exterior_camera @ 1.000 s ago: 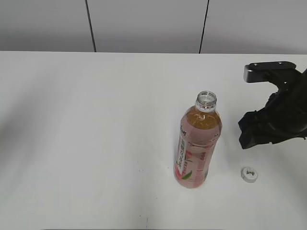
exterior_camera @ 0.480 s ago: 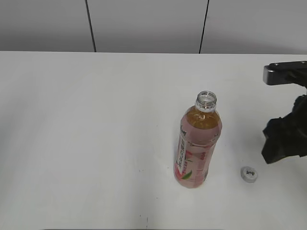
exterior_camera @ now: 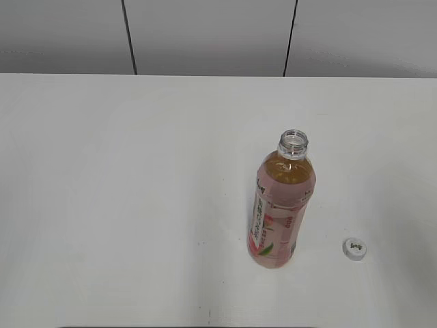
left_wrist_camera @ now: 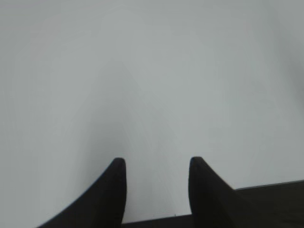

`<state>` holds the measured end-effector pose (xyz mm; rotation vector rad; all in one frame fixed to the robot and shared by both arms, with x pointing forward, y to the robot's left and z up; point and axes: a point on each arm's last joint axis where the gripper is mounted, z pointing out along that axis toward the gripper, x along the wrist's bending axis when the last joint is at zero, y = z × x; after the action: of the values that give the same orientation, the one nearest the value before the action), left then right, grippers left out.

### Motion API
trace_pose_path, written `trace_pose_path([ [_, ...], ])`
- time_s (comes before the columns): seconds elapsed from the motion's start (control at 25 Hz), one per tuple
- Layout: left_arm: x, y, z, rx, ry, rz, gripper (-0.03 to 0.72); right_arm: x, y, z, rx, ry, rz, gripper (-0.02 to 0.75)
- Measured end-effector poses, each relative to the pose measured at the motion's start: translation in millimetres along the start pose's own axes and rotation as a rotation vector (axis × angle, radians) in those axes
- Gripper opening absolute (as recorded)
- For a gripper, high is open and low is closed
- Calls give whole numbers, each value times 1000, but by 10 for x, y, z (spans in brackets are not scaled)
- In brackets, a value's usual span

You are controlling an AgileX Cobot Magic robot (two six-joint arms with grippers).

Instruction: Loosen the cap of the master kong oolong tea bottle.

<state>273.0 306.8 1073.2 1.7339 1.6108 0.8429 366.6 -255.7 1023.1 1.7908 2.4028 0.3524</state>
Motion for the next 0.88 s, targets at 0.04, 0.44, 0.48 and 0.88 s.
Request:
trace_pose_path([
  [0.04, -8, -18, -32, -19, -15, 17, 272, -8, -96, -47, -30, -10, -5, 532],
  [0.44, -24, -236, -322, -236, -88, 19, 271, -40, -859, -498, -504, -50, -26, 530],
  [0.48, -27, -265, -345, -259, -96, 15, 271, -41, -925, -530, -551, -52, -26, 524],
  [0.88, -56, -289, -362, -276, -131, 26, 250, -44, -1316, -660, -815, -61, -49, 458],
])
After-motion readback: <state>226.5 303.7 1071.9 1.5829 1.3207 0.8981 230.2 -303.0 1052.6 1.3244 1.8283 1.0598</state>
